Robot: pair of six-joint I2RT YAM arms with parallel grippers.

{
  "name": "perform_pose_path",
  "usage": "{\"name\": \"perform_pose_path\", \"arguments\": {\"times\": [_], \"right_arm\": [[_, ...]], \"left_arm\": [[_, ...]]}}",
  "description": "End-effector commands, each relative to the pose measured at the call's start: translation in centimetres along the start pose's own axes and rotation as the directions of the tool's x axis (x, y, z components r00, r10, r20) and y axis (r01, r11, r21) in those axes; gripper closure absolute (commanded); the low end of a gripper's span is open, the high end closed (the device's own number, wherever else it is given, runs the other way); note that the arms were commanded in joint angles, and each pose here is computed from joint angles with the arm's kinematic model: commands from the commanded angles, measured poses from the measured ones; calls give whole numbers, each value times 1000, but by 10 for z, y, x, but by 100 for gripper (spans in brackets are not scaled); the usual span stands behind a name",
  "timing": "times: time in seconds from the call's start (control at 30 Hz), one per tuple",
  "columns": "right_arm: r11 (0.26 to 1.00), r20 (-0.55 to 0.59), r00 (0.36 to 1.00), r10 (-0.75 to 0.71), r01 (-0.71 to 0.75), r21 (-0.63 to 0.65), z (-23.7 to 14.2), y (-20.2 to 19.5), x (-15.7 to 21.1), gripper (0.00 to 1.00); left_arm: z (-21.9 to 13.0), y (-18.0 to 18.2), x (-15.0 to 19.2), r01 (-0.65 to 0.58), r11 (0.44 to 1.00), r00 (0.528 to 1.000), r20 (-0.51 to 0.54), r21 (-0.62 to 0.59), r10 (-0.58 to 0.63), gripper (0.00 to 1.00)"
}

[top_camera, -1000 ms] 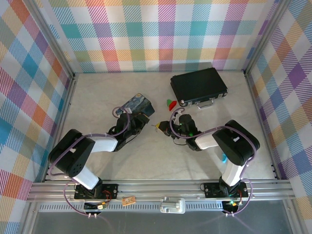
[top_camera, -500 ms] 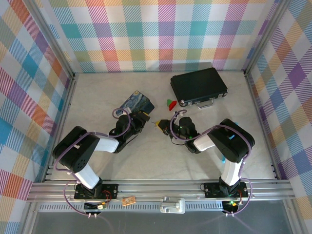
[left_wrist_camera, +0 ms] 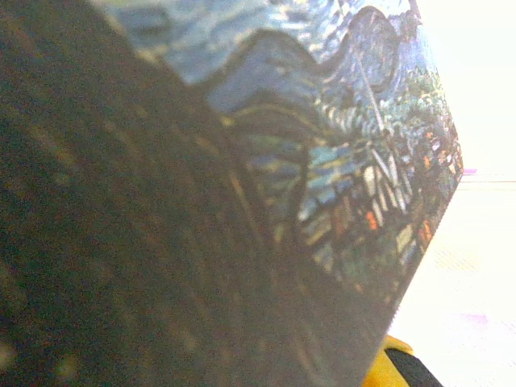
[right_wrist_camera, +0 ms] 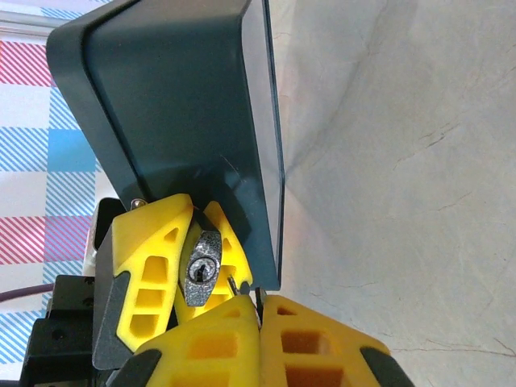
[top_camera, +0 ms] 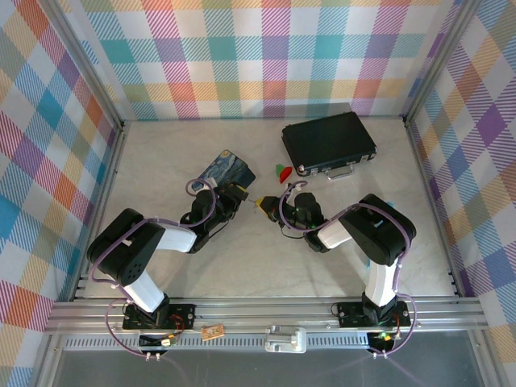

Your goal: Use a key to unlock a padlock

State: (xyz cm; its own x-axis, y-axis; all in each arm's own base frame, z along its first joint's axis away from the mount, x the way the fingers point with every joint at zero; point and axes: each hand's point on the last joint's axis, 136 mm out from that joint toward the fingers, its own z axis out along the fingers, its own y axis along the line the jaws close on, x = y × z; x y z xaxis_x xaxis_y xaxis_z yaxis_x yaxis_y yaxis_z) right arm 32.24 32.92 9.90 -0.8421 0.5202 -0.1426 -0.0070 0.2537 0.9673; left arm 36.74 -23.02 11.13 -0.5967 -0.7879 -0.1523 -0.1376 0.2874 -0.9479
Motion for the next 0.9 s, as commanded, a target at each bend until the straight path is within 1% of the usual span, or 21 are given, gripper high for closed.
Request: {"name": "perform_pose_path", "arguments": {"times": [0.0,0.13,0.5,0.63,0.77,0.87], "right_arm": [[997,21,999,-27,29,-66,2,22,-3,100],[997,26,999,-43,45,-63,1,25,-4,100],[991,46,996,-78,82,-105,-3,36,-4,100],[979,69,988,-138,147,-144,-8,50,-6,100],[982,44,989,-141,145,-118,-4,50,-3,100],[988,43,992,-116,119,-97,-2,41,-3,100]], "left_arm": [[-3,-5,-2,32,999,999,1,28,-32,100],[-4,-5,-2,31,999,1000,1,28,-32,100],[-4,-6,1,26,999,1000,-3,27,-25,100],[-5,-6,2,21,1000,1000,-4,23,-21,100],[-5,-6,2,20,999,1000,-3,25,-20,100],[-5,-8,2,20,999,1000,-4,28,-20,100]]}}
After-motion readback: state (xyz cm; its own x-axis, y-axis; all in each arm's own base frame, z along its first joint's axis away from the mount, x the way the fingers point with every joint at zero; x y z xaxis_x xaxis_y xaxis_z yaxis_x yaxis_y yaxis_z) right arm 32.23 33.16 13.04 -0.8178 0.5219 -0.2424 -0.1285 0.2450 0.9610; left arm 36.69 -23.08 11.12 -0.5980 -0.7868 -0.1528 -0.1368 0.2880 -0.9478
